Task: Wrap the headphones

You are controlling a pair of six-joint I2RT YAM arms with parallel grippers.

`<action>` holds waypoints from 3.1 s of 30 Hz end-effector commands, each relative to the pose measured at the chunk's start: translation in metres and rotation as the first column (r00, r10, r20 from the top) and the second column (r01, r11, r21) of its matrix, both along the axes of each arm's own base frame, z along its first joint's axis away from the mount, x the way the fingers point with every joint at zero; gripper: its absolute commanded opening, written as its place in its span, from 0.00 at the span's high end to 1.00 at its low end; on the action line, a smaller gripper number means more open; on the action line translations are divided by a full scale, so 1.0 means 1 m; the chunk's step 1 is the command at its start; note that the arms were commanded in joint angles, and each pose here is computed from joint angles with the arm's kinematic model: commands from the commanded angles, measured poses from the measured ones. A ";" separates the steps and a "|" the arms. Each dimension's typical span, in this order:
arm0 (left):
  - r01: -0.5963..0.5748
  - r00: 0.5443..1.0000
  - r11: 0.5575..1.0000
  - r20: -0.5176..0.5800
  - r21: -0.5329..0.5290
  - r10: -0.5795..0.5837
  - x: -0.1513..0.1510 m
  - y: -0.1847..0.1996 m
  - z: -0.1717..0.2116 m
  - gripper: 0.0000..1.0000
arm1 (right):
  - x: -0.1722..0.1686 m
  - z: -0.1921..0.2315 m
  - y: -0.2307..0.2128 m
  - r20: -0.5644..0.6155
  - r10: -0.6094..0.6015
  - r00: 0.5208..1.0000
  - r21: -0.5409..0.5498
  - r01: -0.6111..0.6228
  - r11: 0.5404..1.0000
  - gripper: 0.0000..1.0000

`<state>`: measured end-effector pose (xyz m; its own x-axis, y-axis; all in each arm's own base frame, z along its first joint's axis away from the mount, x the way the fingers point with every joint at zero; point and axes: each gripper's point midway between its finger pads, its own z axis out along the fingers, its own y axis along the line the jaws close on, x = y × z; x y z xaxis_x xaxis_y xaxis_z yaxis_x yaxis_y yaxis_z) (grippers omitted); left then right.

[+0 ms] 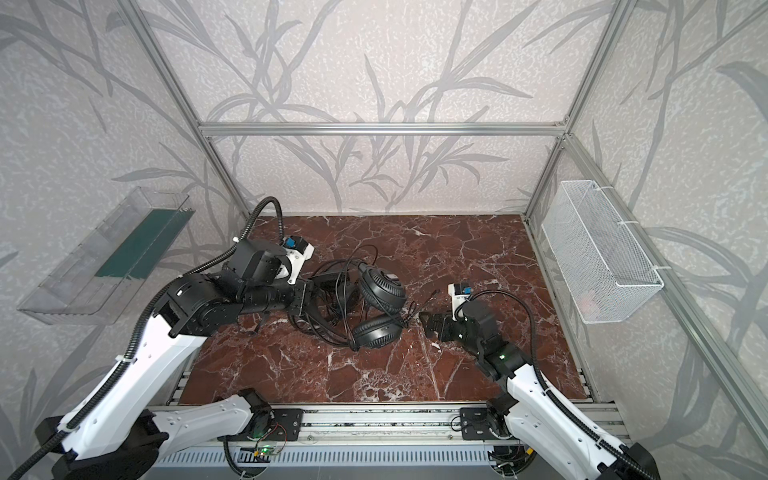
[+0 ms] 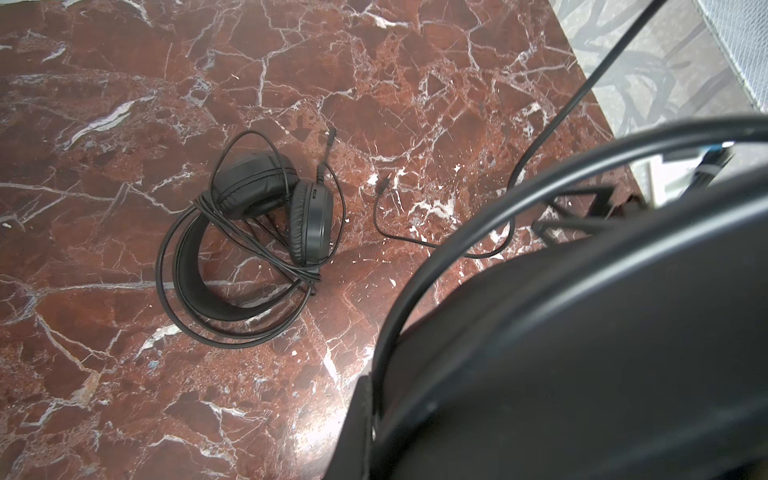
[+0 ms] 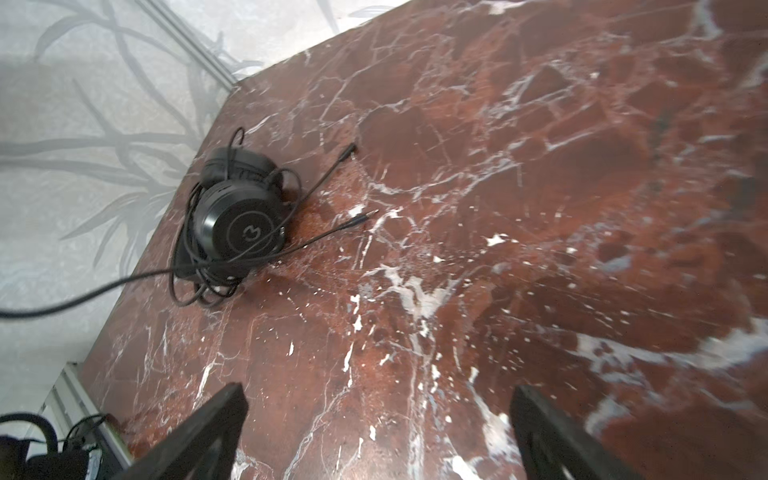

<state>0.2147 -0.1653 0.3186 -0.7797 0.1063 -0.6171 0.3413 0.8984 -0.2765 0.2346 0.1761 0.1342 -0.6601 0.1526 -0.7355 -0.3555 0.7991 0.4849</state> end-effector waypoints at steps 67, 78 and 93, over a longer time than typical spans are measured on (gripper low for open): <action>-0.388 0.910 0.875 -0.034 0.289 0.414 0.113 0.073 -0.049 1.00 | -0.120 0.059 0.152 0.204 0.768 0.608 -0.508 -0.605 0.613 1.00; -0.298 0.933 0.872 -0.075 0.389 0.352 0.108 0.061 -0.101 1.00 | -0.122 0.112 0.128 0.092 0.800 0.593 -0.630 -0.587 0.508 1.00; -0.154 0.949 0.870 -0.174 0.468 0.261 0.084 0.035 -0.148 1.00 | -0.100 0.190 0.133 0.228 0.825 0.516 -0.903 -0.204 0.377 1.00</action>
<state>0.2891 -0.1321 0.1741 -0.9354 0.1411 -0.3242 0.1211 0.9893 0.0812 0.1201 0.3084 0.2857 0.1434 -0.8047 -0.5761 -0.8643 0.1818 -0.4690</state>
